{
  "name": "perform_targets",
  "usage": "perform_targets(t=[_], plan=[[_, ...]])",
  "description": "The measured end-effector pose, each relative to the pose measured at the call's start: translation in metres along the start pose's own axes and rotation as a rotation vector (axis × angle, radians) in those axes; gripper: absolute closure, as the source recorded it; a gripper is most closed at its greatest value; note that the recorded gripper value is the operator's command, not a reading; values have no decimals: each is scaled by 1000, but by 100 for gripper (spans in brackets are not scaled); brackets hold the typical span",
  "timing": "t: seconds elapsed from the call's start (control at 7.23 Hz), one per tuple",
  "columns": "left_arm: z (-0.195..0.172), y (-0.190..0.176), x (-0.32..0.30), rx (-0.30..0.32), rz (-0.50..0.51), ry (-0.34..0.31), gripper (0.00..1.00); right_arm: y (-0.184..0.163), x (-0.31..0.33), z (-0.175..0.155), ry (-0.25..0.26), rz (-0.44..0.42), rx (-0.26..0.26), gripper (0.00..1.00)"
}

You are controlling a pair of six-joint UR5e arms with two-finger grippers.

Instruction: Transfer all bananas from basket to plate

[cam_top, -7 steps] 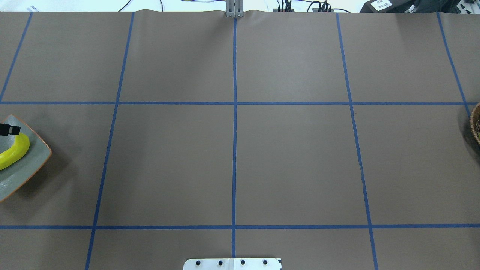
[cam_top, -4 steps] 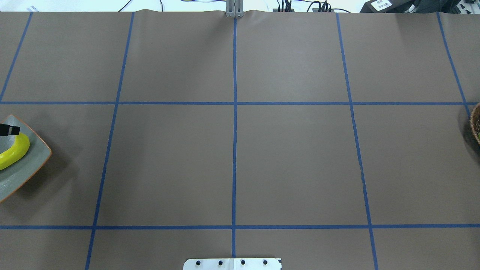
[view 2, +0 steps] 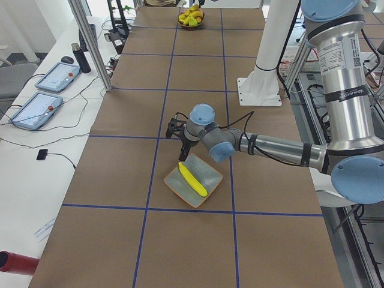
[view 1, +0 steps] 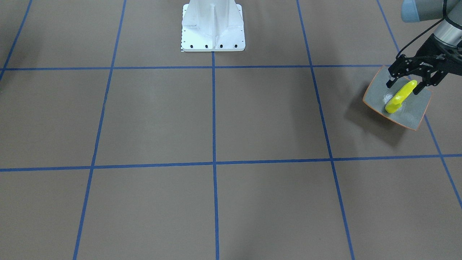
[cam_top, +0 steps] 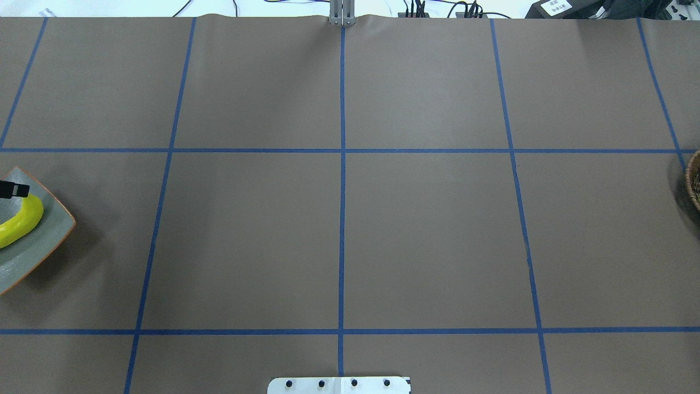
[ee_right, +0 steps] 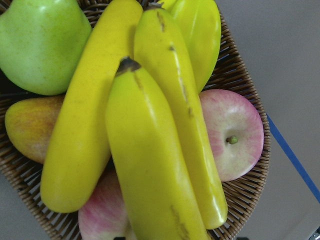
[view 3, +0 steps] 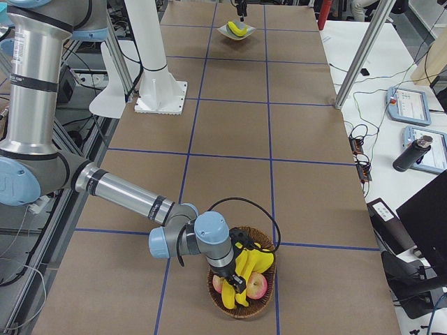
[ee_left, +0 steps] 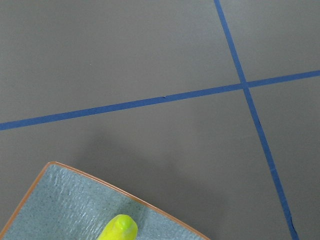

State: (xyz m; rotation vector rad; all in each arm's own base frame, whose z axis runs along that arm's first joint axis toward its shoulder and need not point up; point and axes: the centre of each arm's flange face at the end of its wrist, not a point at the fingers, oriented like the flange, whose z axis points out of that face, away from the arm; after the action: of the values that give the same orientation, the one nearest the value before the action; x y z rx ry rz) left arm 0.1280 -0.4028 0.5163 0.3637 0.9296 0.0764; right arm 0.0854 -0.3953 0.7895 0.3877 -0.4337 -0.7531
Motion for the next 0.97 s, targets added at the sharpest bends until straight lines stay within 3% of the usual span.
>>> perform_targets(t=[0.28,0.42,0.69,0.83,0.97], plan=[[1,0,0,-2,0,0,0,1,-2,6,-11,16,-8,36],[1,0,-1,-2,-1,-1,0,1,-4,9,-17,26,-12,49],[1,0,-1,-2,-1,-1,0,-2,-6,12,-25,32,-15,92],[1,1,-1,-3,-2,-1,0,-4,-6,12,-24,28,-13,100],[2,1,-1,-3,-2,-2,0,-7,-5,9,-19,20,-6,100]])
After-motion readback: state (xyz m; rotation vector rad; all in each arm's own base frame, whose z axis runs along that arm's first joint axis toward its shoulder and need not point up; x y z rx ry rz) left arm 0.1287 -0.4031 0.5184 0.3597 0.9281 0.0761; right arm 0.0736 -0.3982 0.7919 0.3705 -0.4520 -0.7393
